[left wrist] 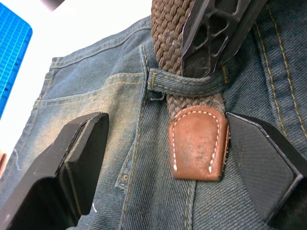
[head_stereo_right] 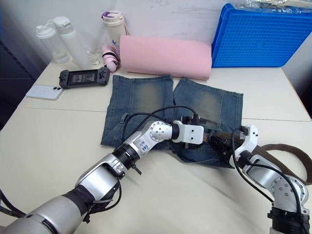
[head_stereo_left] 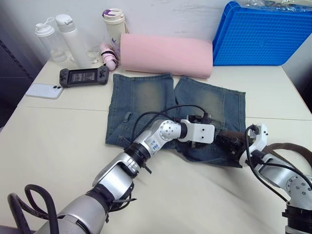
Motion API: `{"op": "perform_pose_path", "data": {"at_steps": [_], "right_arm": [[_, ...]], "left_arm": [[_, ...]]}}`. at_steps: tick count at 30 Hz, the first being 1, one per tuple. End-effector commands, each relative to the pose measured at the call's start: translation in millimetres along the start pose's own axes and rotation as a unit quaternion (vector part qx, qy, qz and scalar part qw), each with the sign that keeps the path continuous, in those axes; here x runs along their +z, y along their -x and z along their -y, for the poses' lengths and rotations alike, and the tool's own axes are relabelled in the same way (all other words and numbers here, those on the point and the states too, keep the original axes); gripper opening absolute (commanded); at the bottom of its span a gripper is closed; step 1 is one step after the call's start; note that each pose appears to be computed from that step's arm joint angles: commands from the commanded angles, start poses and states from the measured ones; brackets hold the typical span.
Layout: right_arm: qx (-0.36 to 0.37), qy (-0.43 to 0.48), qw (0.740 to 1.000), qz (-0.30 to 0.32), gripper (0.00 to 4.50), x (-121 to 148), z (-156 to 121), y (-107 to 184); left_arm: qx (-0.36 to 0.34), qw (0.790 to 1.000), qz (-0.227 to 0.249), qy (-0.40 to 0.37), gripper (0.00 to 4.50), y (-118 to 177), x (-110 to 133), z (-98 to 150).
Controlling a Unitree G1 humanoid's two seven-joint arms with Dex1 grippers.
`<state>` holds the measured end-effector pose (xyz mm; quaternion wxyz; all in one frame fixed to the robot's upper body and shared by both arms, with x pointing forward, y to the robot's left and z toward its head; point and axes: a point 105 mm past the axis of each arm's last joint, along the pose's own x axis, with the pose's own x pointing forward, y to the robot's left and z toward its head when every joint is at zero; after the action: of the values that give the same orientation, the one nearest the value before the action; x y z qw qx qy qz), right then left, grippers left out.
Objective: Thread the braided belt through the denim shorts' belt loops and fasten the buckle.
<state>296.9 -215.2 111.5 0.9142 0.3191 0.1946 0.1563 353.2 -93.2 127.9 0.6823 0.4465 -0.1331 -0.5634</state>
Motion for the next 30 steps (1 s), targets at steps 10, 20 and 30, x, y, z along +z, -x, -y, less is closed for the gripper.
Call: {"op": "perform_pose_path", "data": {"at_steps": [10,20,30], "right_arm": [[-0.009,-0.002,1.0,-0.015,0.0,-11,3,-4],[-0.01,-0.006,1.0,-0.013,0.0,-12,3,-6],[-0.01,-0.009,1.0,-0.009,0.0,-12,3,-6]], "left_arm": [[0.069,0.988,-0.014,-0.14,4.17,17,6,-34],[0.097,0.968,-0.025,-0.228,4.17,25,6,-35],[0.077,0.969,-0.004,-0.233,2.02,23,8,-17]]}}
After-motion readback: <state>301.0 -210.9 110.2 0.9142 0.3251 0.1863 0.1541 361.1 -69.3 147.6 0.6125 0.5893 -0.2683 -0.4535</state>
